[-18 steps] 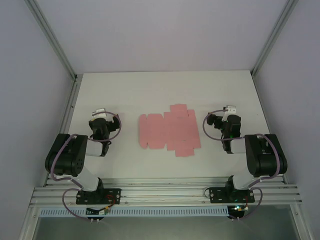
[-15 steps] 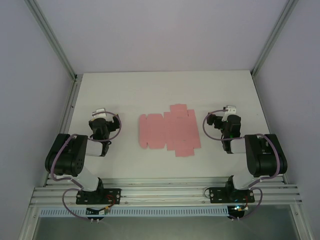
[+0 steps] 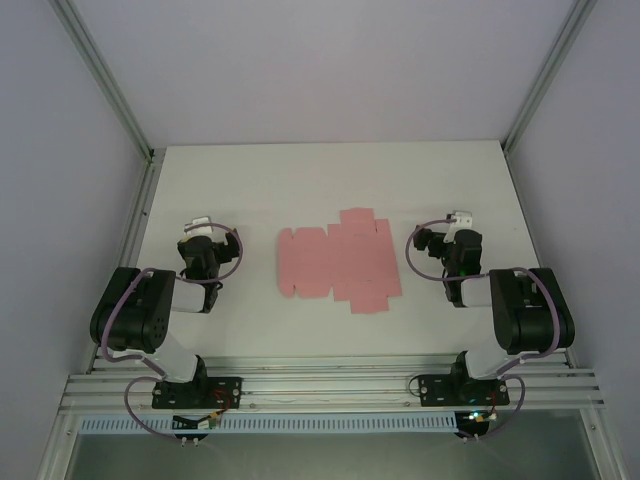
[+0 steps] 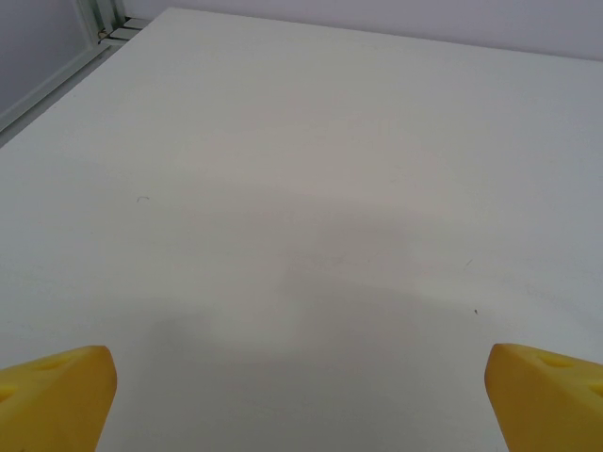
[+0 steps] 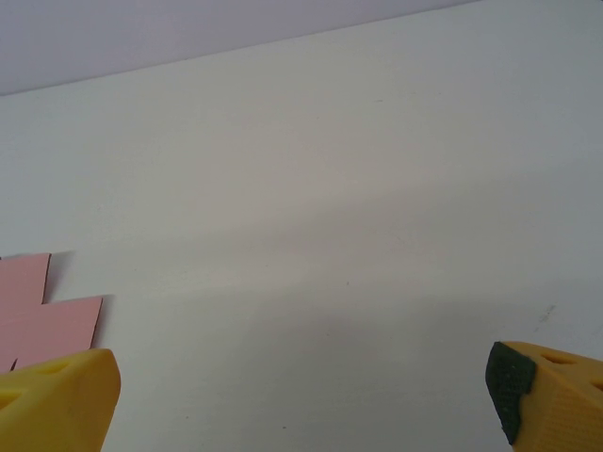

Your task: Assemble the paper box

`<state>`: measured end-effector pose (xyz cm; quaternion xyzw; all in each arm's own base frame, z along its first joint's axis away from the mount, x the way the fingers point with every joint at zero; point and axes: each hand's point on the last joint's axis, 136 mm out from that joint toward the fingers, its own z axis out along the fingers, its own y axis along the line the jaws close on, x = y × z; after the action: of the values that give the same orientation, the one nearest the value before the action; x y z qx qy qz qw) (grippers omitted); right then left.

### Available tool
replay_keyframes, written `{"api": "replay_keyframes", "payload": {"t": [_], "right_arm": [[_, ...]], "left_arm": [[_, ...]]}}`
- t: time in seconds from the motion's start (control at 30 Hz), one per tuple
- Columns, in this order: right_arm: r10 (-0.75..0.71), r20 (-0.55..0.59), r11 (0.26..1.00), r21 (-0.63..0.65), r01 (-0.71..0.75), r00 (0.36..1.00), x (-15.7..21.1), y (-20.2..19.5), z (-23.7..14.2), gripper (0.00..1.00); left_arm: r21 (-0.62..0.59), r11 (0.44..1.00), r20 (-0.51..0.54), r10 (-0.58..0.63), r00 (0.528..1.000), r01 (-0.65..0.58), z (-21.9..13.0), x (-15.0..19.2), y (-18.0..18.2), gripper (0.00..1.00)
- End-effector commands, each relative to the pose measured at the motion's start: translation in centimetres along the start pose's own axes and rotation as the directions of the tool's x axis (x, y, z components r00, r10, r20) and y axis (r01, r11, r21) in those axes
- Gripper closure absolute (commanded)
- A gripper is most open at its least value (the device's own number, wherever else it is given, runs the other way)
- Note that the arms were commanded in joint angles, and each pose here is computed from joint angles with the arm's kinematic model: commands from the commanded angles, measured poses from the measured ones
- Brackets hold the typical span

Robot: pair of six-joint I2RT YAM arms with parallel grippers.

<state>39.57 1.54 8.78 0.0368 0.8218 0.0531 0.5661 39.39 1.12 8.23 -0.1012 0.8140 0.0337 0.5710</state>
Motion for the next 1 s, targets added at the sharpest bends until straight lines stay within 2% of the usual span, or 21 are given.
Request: {"api": "replay_keyframes", "payload": {"t": [0.0, 0.17, 0.27, 0.33, 0.4, 0.47, 0.5, 0.57, 0.67, 0.73, 0.8, 0.97], "right_arm": [[0.017, 0.025, 1.0, -0.014, -0.016, 1.0, -0.9, 0.2, 0.1, 0.0], [0.018, 0.016, 1.0, 0.009, -0.019, 1.0, -2.0, 0.0, -0.1, 0.0], [-0.001, -0.013, 1.0, -0.02, 0.001, 1.0, -3.9, 0.9, -1.0, 0.0], [0.055, -0.047, 0.999, 0.002, -0.055, 0.997, -5.9, 1.3, -2.3, 0.0], [0.14, -0.095, 0.99, -0.014, -0.142, 0.986, -7.4, 2.5, -3.7, 0.0], [0.191, -0.202, 0.977, -0.058, -0.206, 0.961, -7.2, 4.9, -4.9, 0.0], [0.219, -0.277, 0.969, -0.05, -0.242, 0.935, -6.4, 5.9, -5.4, 0.0], [0.259, -0.426, 0.955, -0.019, -0.295, 0.867, -4.1, 7.6, -6.3, 0.11], [0.265, -0.621, 0.934, -0.023, -0.355, 0.738, 0.3, 10.2, -6.9, 0.27], [0.265, -0.689, 0.921, -0.025, -0.388, 0.674, 2.4, 11.4, -6.8, 0.37], [0.241, -0.738, 0.916, -0.041, -0.398, 0.63, 4.2, 12.7, -6.5, 0.44], [0.211, -0.822, 0.91, -0.032, -0.414, 0.529, 8.1, 14.7, -5.4, 0.49]], "left_arm": [[0.018, 1.0, -0.001, 0.013, 1.0, -0.013, 0.2, -0.2, -0.5, 0.0], [0.018, 1.0, 0.004, 0.012, 1.0, -0.012, 0.1, -0.3, -0.5, 0.0], [-0.013, 1.0, -0.016, 0.011, 1.0, -0.011, -0.2, -1.9, -0.2, 0.0], [-0.037, 0.999, -0.059, -0.006, 0.998, 0.004, -1.2, -3.6, 0.1, 0.0], [-0.025, 0.996, -0.112, -0.093, 0.989, 0.091, -2.8, -5.3, -0.3, 0.0], [0.043, 0.981, -0.188, -0.178, 0.966, 0.189, -4.3, -6.0, -1.8, 0.0], [0.073, 0.965, -0.24, -0.228, 0.944, 0.252, -5.0, -5.8, -2.7, 0.0], [0.101, 0.924, -0.338, -0.316, 0.886, 0.368, -5.8, -5.0, -4.2, 0.0], [0.239, 0.843, -0.49, -0.324, 0.809, 0.482, -6.6, -3.4, -8.1, 0.0], [0.283, 0.81, -0.558, -0.296, 0.776, 0.513, -6.9, -2.3, -9.8, 0.0], [0.288, 0.801, -0.609, -0.269, 0.746, 0.524, -7.0, -1.4, -10.8, 0.0], [0.354, 0.77, -0.694, -0.165, 0.701, 0.531, -7.2, 0.9, -13.6, 0.0]]}}
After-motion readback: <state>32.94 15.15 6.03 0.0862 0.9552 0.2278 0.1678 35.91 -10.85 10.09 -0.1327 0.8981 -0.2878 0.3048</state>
